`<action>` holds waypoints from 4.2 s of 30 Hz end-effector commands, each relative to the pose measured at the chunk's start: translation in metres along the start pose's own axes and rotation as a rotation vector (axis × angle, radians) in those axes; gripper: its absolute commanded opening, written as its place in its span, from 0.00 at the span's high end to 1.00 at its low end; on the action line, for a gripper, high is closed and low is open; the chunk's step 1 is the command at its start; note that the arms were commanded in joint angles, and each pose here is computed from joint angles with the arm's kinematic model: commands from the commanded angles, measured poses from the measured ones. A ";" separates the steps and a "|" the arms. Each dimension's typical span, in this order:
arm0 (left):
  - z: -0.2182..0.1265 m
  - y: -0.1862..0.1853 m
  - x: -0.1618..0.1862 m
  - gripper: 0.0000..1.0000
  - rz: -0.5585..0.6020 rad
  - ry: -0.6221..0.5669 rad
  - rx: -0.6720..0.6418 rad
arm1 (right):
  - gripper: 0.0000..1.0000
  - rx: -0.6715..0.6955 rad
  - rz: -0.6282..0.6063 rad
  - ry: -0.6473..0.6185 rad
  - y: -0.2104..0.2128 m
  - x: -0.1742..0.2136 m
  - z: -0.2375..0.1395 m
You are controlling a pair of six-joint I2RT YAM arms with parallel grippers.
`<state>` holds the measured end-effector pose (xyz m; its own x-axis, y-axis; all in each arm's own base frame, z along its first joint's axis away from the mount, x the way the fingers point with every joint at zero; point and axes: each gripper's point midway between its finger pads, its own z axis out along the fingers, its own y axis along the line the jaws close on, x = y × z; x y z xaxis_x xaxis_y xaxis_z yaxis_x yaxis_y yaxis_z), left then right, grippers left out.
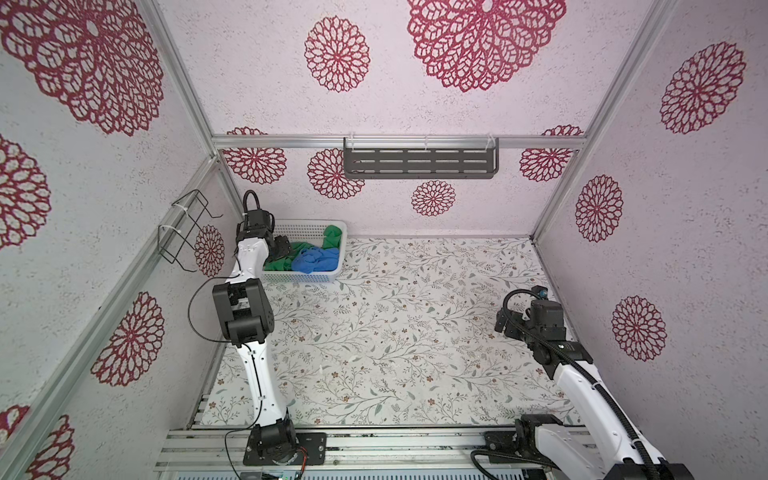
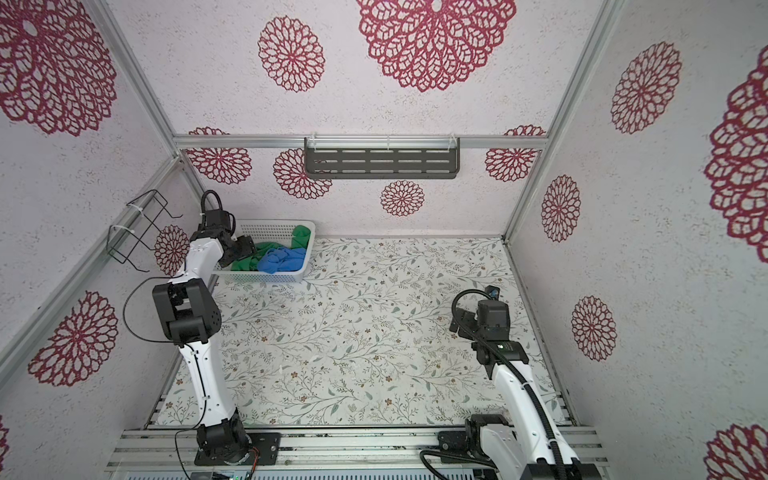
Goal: Fold and stack the tank tops
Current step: 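Reach the left gripper into the basket and grasp the green tank top, then lift the green tank top out and drop it onto the table, then grasp the tank top hem with the right gripper while the left gripper grasps another edge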
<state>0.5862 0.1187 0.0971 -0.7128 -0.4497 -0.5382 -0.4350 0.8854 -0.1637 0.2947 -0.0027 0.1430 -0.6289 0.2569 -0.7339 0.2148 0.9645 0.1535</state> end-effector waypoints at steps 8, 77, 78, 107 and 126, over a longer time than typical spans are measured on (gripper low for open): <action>0.023 -0.023 0.005 0.82 -0.065 0.066 0.093 | 0.01 -0.006 0.024 0.002 0.002 0.000 -0.001; -0.184 -0.355 0.112 0.02 0.371 -0.062 0.765 | 0.01 -0.325 -0.097 0.297 0.128 0.062 -0.030; -0.193 -0.347 0.105 0.02 0.370 -0.093 0.750 | 0.02 -0.322 -0.129 0.308 0.134 0.069 -0.031; -0.248 -0.060 0.229 0.12 -0.097 -0.172 0.439 | 0.61 -0.278 -0.625 0.371 0.353 0.178 0.033; -0.191 -0.108 0.256 0.17 -0.105 -0.008 0.494 | 1.00 -0.357 -0.213 0.426 0.238 0.103 0.005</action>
<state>0.3366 -0.1019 0.1349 -0.6817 -0.5278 -0.5067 -0.2120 0.8053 -0.5536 0.2842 0.2720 0.0872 -0.8745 -0.1165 -0.4709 -0.2306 0.9539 0.1923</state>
